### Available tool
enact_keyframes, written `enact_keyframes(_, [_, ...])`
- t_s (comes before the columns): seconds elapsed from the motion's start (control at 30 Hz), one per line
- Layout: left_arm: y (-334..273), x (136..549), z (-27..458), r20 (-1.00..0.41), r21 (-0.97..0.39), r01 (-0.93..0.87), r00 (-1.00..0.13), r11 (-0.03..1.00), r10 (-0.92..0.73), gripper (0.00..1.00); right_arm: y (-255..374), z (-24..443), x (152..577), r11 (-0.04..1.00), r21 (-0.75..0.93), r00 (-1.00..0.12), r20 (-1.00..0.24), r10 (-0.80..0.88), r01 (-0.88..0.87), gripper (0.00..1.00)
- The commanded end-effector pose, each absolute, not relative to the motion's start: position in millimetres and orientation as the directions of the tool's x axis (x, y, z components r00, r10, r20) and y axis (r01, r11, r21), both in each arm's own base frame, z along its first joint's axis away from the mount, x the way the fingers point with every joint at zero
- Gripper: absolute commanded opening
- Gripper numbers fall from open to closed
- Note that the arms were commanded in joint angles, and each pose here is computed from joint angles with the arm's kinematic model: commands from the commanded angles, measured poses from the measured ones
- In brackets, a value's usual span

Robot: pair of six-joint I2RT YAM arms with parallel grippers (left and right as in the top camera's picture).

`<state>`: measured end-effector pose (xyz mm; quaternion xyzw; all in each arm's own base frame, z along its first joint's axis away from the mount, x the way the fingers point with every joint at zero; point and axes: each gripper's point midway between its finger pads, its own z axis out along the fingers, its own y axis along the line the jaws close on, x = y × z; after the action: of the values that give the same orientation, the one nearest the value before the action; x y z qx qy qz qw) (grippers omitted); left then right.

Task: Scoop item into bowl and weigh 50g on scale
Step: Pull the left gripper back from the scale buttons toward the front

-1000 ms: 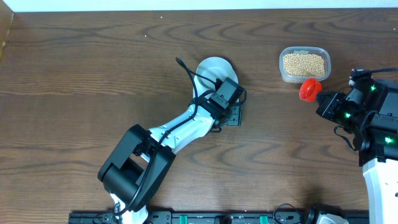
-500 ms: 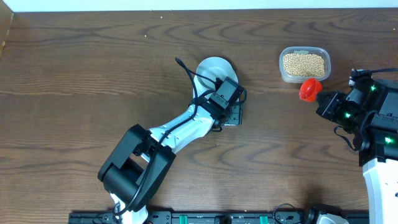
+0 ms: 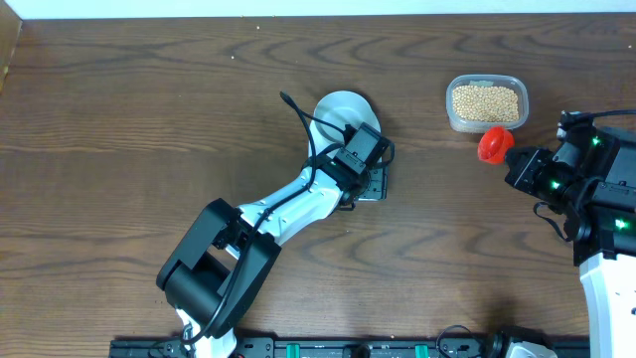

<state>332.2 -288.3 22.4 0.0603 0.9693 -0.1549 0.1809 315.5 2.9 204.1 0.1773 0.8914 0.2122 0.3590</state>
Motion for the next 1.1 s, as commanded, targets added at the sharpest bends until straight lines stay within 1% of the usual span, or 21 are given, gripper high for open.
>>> enact_keyframes(0.0, [-277,308,-30,-0.250,-0.229,0.158,-0.963,0.960,0.099,0.65,-1,216,318,0.857,0.493,-0.659,-0.596,0.459,0.151,0.01])
enact_keyframes(0.2, [-277,309,-30,-0.251,-0.232,0.151,-0.964,0.961,0.091,0.65,-1,216,318,0.857,0.493,-0.659,-0.596,0.459,0.151,0.01])
enact_keyframes(0.37, [-279,311,-18,-0.273,-0.243,0.164,-0.957,0.956,0.095,0.65,-1,216,318,0.857,0.493,-0.659,-0.596,0.459,0.151,0.01])
enact_keyframes(0.4, [-280,312,-12,-0.286,-0.248,0.176,-0.953,0.953,0.101,0.65,-1,216,318,0.857,0.493,-0.659,-0.596,0.459,0.151,0.01])
enact_keyframes(0.47, [-285,314,5,-0.312,-0.274,0.201,-0.944,0.941,0.111,0.69,-1,216,318,0.857,0.493,-0.659,-0.596,0.459,0.151,0.01])
enact_keyframes(0.5, [-290,314,28,-0.343,-0.310,0.218,-0.933,0.926,0.105,0.70,-1,216,318,0.857,0.493,-0.660,-0.595,0.459,0.151,0.01])
enact_keyframes(0.63, [-294,319,84,-0.441,-0.364,0.251,-0.895,0.897,0.071,0.71,0,216,317,0.856,0.493,-0.661,-0.594,0.459,0.152,0.01])
enact_keyframes(0.67, [-294,320,98,-0.465,-0.376,0.260,-0.883,0.889,0.062,0.73,-1,216,317,0.857,0.493,-0.661,-0.594,0.459,0.152,0.01])
enact_keyframes(0.8, [-291,316,142,-0.550,-0.383,0.330,-0.832,0.863,0.074,0.75,-1,216,317,0.861,0.488,-0.662,-0.598,0.452,0.147,0.01])
enact_keyframes(0.93, [-284,308,157,-0.572,-0.362,0.367,-0.813,0.857,0.107,0.75,-1,216,317,0.865,0.481,-0.663,-0.603,0.442,0.140,0.01])
enact_keyframes(1.07, [-273,299,147,-0.528,-0.333,0.346,-0.839,0.877,0.131,0.76,-1,216,317,0.868,0.477,-0.664,-0.607,0.437,0.136,0.01])
